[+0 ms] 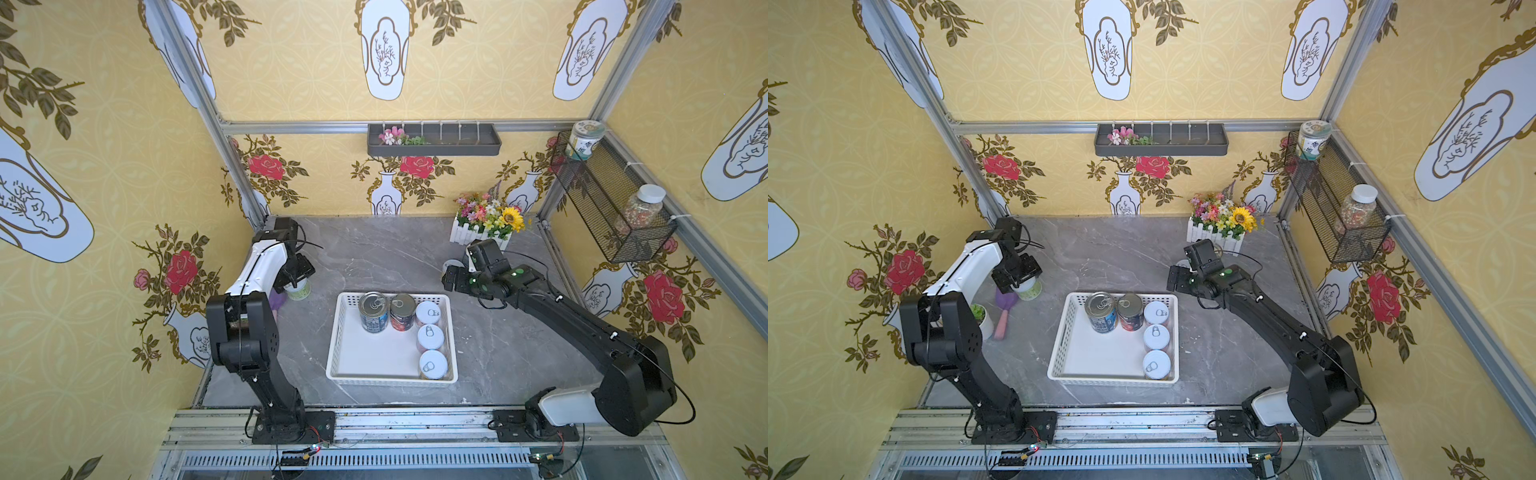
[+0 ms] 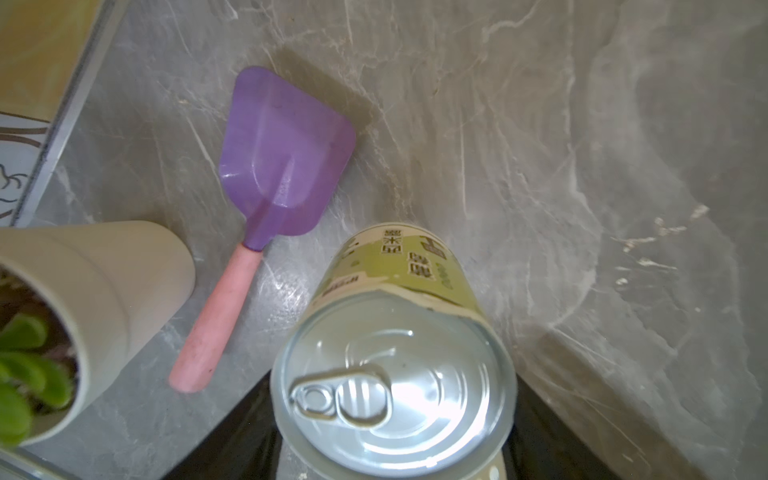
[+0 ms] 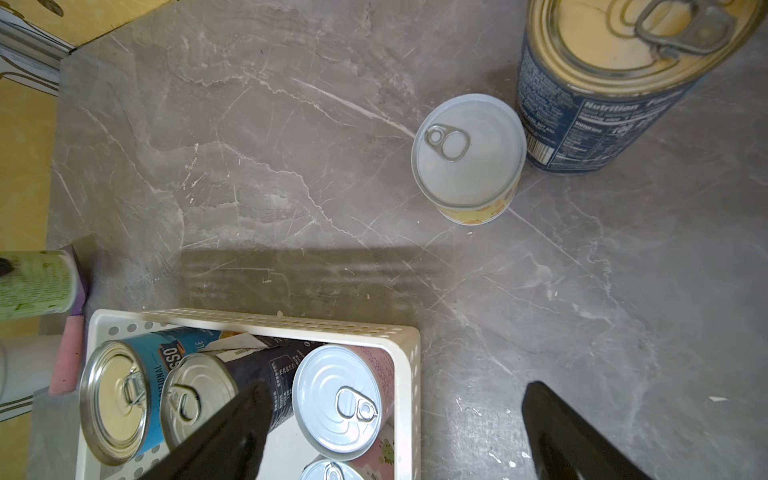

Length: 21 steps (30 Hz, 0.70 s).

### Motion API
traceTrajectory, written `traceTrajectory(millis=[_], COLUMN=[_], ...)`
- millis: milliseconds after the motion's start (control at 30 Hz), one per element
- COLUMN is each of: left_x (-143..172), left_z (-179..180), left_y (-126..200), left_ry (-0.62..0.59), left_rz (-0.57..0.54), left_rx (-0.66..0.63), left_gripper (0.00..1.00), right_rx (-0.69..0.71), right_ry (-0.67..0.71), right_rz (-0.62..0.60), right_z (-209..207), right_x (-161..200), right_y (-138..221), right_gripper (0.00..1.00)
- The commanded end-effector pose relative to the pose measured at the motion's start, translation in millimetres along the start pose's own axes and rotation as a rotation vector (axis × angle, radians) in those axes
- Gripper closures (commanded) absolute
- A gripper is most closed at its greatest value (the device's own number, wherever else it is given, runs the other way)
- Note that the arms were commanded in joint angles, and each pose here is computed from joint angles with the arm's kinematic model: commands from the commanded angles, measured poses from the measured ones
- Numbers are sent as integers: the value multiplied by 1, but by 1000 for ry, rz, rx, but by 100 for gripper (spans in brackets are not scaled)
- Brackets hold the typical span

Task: Put the canned food in the basket
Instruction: Pick up the canned food from the center of the board, then place the canned food in the basket.

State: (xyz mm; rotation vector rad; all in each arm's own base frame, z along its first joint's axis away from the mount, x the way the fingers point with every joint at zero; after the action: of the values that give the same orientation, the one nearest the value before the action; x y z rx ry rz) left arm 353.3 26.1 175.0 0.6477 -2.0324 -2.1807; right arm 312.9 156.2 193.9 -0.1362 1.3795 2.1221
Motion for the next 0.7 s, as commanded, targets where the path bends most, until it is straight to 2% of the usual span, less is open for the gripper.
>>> traceTrajectory(millis=[0,167,367,667], left_x=[12,32,66,143], left_z=[-5,-18,-37,-86], left_y=[34,89,136,154], left_ry=[-57,-123,-169,-311], left_rz=[-23,-104,-161,-129], left_rx=[6,22,167,315], left_gripper=[30,29,30,32], right_rx=[17,26,35,61], right_ry=[9,11,12,16], right_rz=[-23,-43,-48,-54], right_z=[-1,-3,-5,-7], right_x=[-3,-5,-5,-7], right_y=[2,5,4,1], right_gripper=[3,3,3,3])
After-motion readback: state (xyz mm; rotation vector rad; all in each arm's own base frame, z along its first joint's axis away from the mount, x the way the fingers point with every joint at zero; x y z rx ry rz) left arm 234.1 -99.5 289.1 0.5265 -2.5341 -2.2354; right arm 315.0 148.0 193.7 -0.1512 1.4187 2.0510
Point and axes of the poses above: each gripper's point midway between its finger pads, its own y axis back along the fingers, its own z axis along the line the jaws close on, x = y × z, the point moved 4 cm from there along y, back along the fingers, and after that the axes turned 15 degrees about -y, right-handed, at the moved point
